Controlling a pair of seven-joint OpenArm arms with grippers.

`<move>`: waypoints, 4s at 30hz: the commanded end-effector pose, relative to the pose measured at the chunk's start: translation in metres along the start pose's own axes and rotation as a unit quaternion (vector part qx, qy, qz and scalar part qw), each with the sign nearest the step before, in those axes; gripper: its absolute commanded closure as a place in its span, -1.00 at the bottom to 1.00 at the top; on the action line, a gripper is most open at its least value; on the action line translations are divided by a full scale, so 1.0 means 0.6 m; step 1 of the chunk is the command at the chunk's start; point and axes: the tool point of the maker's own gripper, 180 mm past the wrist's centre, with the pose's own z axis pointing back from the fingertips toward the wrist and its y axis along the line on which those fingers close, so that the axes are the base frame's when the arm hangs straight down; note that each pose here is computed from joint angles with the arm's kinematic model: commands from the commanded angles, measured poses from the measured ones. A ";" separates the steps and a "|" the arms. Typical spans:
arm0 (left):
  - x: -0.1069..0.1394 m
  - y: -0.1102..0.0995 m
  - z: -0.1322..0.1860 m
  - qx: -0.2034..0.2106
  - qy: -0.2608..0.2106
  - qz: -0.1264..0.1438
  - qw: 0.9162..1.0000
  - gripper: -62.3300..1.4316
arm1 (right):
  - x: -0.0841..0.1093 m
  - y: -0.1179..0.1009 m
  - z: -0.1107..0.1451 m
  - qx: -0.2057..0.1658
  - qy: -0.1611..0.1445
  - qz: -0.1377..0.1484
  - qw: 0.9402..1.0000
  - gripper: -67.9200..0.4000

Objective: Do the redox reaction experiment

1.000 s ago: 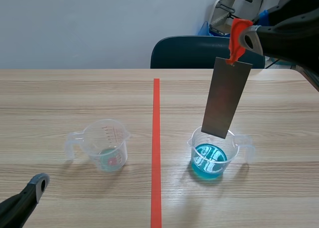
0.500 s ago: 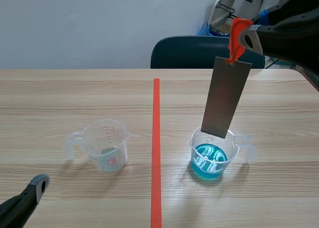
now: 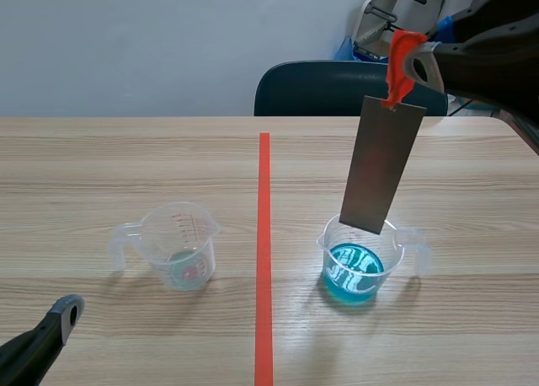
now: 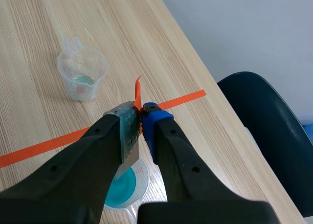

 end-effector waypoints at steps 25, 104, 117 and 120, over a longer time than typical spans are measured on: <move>0.013 -0.004 -0.003 -0.002 -0.016 0.003 1.000 -1.00 | 0.045 -0.015 -0.004 -0.003 -0.037 0.035 0.999 0.96; 0.013 -0.004 -0.003 -0.002 -0.015 0.003 1.000 -1.00 | 0.176 0.095 -0.263 0.153 -0.112 0.031 0.981 0.96; 0.013 -0.004 -0.003 -0.002 -0.015 0.003 1.000 -1.00 | 0.176 0.095 -0.263 0.153 -0.112 0.031 0.981 0.96; 0.013 -0.004 -0.003 -0.002 -0.015 0.003 1.000 -1.00 | 0.176 0.095 -0.263 0.153 -0.112 0.031 0.981 0.96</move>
